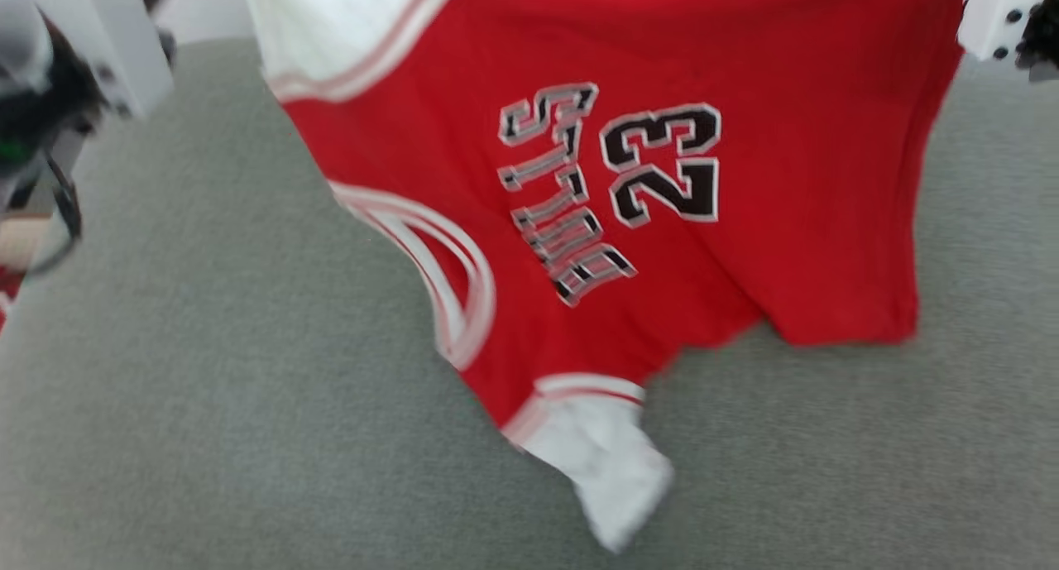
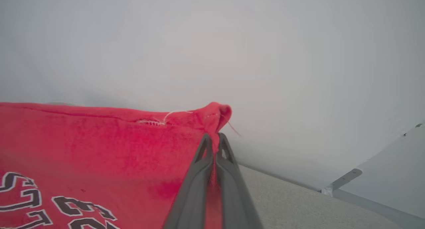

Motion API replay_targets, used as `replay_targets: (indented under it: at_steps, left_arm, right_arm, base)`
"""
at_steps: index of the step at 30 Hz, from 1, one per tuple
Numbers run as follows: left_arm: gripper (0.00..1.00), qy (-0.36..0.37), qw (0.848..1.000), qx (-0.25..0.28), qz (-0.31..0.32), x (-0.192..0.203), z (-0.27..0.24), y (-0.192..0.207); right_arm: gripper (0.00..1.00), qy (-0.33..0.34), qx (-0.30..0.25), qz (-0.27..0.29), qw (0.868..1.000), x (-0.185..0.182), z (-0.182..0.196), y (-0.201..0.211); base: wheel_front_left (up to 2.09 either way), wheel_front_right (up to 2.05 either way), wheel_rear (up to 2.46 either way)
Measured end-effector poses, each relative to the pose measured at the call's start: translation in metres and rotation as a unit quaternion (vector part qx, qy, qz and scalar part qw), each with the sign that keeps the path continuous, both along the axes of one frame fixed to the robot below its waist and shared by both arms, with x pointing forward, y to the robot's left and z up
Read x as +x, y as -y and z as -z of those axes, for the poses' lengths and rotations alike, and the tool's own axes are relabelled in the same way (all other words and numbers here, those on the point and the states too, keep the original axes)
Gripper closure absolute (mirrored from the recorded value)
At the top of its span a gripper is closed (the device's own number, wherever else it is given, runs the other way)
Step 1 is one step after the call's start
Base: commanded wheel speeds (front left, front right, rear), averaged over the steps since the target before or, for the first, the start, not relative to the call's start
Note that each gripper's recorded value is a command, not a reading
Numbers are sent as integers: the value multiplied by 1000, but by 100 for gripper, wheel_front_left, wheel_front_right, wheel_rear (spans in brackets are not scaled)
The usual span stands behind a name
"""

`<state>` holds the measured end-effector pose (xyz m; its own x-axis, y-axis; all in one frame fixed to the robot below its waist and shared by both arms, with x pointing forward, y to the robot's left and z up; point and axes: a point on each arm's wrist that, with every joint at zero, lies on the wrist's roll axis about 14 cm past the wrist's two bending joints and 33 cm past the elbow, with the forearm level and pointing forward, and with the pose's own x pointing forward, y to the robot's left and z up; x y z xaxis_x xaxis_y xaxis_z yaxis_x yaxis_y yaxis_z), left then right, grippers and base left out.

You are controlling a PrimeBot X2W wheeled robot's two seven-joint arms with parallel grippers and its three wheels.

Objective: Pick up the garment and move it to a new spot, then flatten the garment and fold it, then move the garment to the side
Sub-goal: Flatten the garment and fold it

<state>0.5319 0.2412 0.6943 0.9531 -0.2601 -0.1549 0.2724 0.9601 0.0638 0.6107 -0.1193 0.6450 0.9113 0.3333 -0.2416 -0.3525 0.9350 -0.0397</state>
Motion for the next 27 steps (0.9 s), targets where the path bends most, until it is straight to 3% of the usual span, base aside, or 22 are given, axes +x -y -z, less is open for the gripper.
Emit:
replay_targets:
  at_steps: [11,22,27]
  left_arm:
    - [100,90,996,1,1,28,-98,23]
    - [100,178,984,22,-10,73,-133,26]
    - [100,224,974,29,-9,104,-132,34]
  right_arm:
    - [100,107,27,30,993,-23,-85,30]
    - [100,177,41,62,981,7,-103,34]
    - [100,205,39,79,975,37,-89,35]
  base:
    - [0,0,0]
    - [0,0,0]
    - [0,0,0]
